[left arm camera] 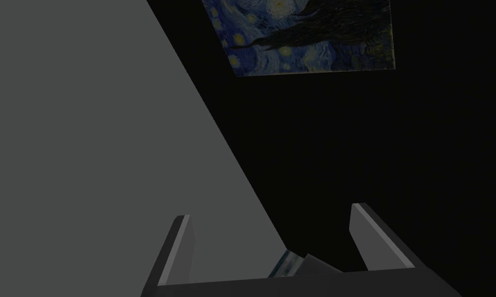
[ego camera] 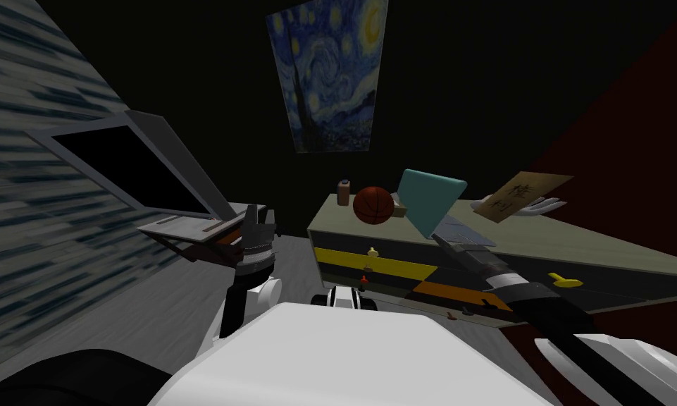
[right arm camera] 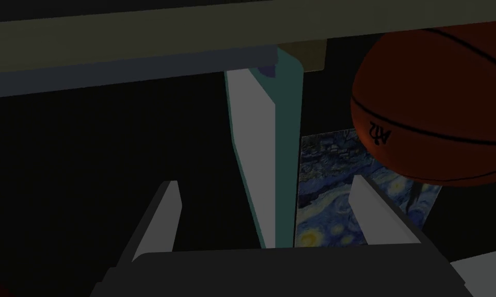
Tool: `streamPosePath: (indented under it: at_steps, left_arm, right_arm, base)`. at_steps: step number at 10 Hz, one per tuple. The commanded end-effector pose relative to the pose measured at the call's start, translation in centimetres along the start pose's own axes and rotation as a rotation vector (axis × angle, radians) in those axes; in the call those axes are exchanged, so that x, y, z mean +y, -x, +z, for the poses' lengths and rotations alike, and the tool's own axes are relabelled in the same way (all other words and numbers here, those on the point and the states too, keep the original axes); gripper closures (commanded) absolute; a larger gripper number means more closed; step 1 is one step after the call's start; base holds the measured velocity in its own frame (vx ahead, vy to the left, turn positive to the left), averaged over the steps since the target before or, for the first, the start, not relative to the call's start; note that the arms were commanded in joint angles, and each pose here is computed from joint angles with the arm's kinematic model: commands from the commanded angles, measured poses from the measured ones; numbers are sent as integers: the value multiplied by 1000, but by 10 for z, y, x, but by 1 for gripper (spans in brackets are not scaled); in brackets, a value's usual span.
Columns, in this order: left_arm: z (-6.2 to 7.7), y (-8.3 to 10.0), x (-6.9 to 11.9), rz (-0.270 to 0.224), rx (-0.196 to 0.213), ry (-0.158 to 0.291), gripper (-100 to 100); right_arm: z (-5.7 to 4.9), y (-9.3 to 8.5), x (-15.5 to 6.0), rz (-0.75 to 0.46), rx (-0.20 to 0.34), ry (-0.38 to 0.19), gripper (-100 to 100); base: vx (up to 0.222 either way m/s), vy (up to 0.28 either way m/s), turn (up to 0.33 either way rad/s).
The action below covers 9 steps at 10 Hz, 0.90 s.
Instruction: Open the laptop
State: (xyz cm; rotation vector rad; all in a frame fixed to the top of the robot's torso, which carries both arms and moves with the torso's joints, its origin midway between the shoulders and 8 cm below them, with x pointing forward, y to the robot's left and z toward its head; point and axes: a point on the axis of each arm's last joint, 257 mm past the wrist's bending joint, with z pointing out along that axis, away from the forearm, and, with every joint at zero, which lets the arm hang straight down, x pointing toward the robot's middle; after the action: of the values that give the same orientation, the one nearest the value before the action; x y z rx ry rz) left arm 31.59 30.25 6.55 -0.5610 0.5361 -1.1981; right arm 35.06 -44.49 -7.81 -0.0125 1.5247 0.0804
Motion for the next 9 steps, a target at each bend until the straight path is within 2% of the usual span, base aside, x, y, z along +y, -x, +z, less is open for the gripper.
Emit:
streamPosePath:
  at_steps: [1,5,9]
  left_arm:
    - [0,0,0,0,0,0,0]
    - [0,0,0,0,0,0,0]
    - [0,0,0,0,0,0,0]
  right_arm:
    - [2,3,-22,-102,38,-31,-100]
    - [4,17,-68,-330,109,-100,-100]
    - [11,40,-99,-521,148,-140,-100]
  base:
    - [11,89,-5]
    - [30,124,-17]
    - [25,115,-28]
